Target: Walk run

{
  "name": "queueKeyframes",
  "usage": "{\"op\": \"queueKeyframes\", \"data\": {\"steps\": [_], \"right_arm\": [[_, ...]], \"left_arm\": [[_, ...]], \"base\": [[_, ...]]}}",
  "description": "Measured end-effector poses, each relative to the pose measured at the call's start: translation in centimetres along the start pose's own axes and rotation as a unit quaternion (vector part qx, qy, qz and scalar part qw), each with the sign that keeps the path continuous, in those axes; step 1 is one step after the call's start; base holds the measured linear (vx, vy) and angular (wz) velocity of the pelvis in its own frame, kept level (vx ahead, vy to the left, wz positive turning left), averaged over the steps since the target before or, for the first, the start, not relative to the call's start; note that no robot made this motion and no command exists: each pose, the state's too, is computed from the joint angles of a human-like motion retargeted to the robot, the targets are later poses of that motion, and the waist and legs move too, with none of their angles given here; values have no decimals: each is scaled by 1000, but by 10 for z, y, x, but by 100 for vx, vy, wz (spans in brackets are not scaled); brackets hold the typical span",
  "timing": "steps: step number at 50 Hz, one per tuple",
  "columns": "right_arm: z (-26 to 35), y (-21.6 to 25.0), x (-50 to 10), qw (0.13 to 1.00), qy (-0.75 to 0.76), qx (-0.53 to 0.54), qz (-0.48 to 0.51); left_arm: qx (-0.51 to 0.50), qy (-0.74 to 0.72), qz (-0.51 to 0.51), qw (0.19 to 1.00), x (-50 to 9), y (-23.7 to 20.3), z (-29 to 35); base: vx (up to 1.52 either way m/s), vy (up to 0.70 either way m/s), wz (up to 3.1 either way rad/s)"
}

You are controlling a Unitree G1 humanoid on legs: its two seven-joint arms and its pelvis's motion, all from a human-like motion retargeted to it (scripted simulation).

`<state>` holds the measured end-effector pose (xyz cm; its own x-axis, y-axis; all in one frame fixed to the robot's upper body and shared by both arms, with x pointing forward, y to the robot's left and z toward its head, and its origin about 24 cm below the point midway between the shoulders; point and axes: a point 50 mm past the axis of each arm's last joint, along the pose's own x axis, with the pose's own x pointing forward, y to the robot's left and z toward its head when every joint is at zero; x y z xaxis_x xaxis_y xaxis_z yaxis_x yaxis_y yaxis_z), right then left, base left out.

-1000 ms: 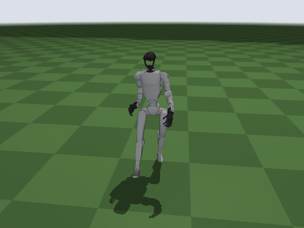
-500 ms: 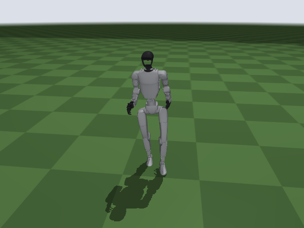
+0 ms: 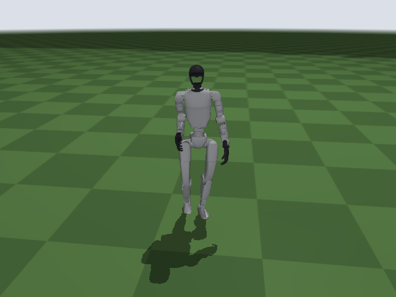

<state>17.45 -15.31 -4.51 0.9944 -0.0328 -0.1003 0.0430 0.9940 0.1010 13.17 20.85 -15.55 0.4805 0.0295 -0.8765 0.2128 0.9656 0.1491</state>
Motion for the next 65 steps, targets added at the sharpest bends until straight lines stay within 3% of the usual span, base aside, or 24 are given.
{"op": "queueKeyframes", "data": {"steps": [7,12,15,20,29,37,42,46,50,57,65], "right_arm": [[8,-4,0,1000,-17,-3,1],[7,1,-1,1000,-18,21,-8],[4,2,-3,1000,-10,25,-2],[2,1,-4,1000,-2,14,6],[29,-3,28,998,-64,-9,14],[55,-35,41,992,-111,-62,16],[44,-35,39,994,-85,-64,3],[27,-24,29,997,-59,-42,-11],[13,-14,15,999,-36,-13,-35],[4,-25,-1,999,-12,-34,-9],[2,-24,-7,999,-3,-51,11]], "left_arm": [[128,-208,65,968,-9,63,133],[151,-213,110,959,-13,75,139],[111,-161,96,976,-4,56,98],[12,32,-24,999,-3,-13,-18],[-1,304,-121,945,-88,-82,-176],[-17,447,-162,880,-165,-96,-246],[-104,491,-139,854,-180,-106,-254],[-189,451,-114,865,-152,-112,-232],[-201,347,-87,912,-94,-91,-180],[-95,60,2,994,-9,-29,-40],[39,-160,115,980,-7,63,90]], "base": [[93,-30,149],[101,-45,14],[126,-54,117],[98,-39,98],[85,-33,3],[87,-14,55],[102,-31,22],[105,-1,53],[92,15,154],[83,9,242],[80,-28,202]]}}
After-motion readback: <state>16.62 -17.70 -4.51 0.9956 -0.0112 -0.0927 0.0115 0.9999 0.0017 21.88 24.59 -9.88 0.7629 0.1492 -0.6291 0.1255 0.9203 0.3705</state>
